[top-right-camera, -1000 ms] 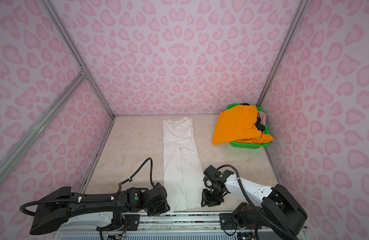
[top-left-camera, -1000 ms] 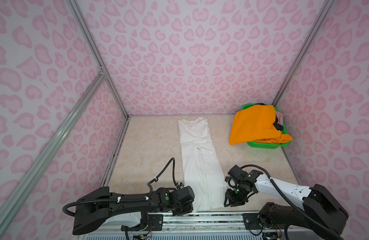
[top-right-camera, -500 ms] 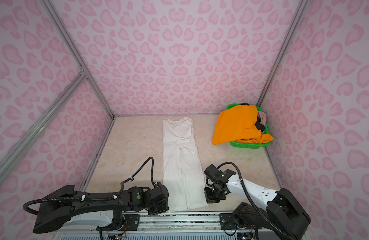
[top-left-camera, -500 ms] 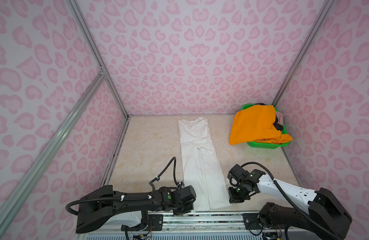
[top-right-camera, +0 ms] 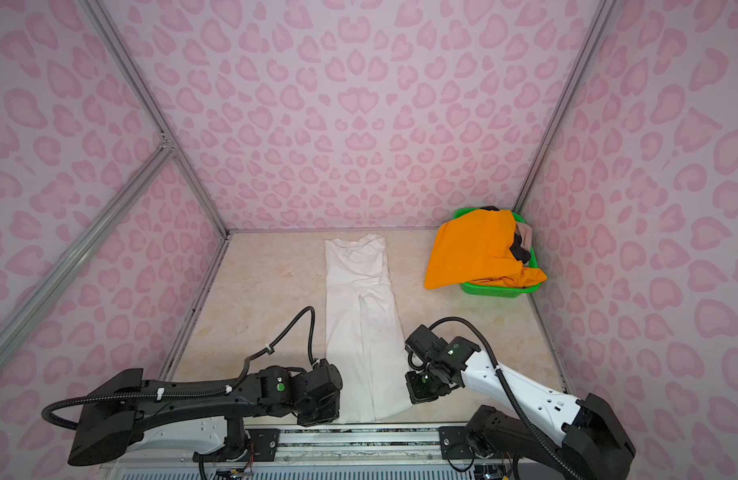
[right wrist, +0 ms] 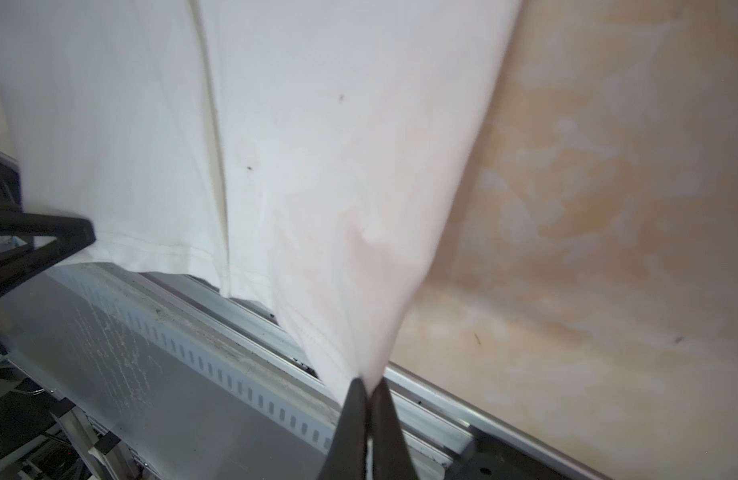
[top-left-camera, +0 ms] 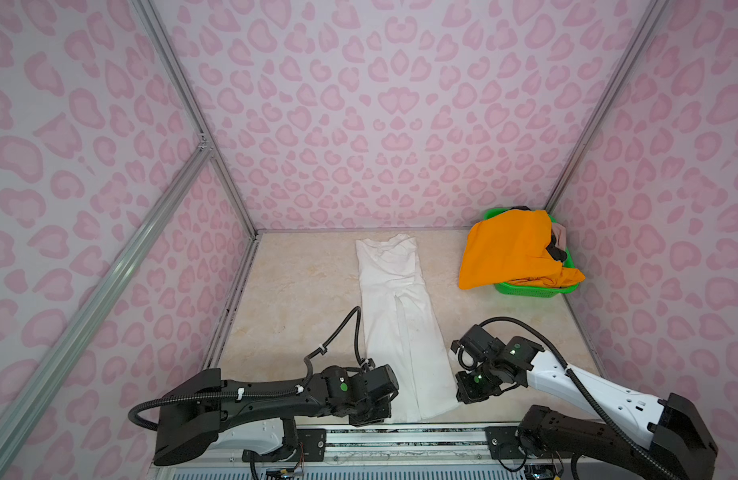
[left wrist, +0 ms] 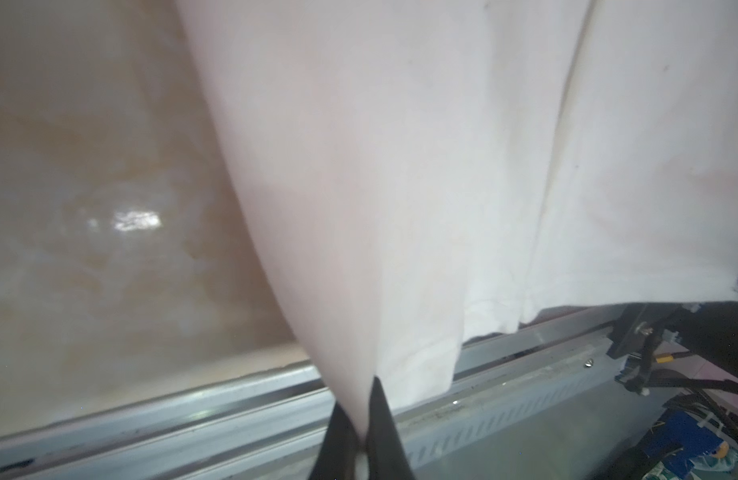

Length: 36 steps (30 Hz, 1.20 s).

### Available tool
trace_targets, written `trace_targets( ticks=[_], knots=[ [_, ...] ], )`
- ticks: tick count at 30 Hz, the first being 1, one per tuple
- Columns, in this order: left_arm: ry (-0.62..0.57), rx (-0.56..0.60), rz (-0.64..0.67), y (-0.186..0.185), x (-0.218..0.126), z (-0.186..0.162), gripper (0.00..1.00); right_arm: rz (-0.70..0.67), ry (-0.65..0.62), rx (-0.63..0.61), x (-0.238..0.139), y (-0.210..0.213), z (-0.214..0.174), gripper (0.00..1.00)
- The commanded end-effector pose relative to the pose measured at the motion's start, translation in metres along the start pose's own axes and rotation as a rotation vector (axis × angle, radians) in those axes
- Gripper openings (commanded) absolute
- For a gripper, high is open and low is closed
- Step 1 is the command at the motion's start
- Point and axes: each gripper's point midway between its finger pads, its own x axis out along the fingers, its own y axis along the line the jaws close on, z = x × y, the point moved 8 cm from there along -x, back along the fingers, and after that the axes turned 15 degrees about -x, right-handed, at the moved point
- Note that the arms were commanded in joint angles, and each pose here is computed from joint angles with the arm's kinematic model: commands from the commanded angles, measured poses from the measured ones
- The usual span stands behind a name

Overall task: Fold and stack the mixed laundry pile
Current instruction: 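Lift the far end with both grippers and carry it toward the robot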

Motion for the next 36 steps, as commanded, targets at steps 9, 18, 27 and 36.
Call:
trace_targets(
  ticks=[9,18,27,36],
  knots=[
    [-0.017,0.015,-0.011,-0.006,-0.027,-0.002,0.03,-0.044,-0.060,-0.049,-0.023,0.009,0.004,0.00],
    [-0.052,-0.002,-0.111,-0.010,-0.044,-0.001,0.03,-0.062,-0.087,-0.032,-0.020,0.005,0.000,0.00],
    [-0.014,-0.009,-0.068,-0.006,-0.010,0.000,0.03,-0.052,0.035,0.093,0.021,-0.012,-0.019,0.10],
    [0.016,0.008,-0.047,-0.008,0.000,-0.002,0.03,0.059,0.050,0.170,0.043,-0.015,-0.021,0.48]
  ],
)
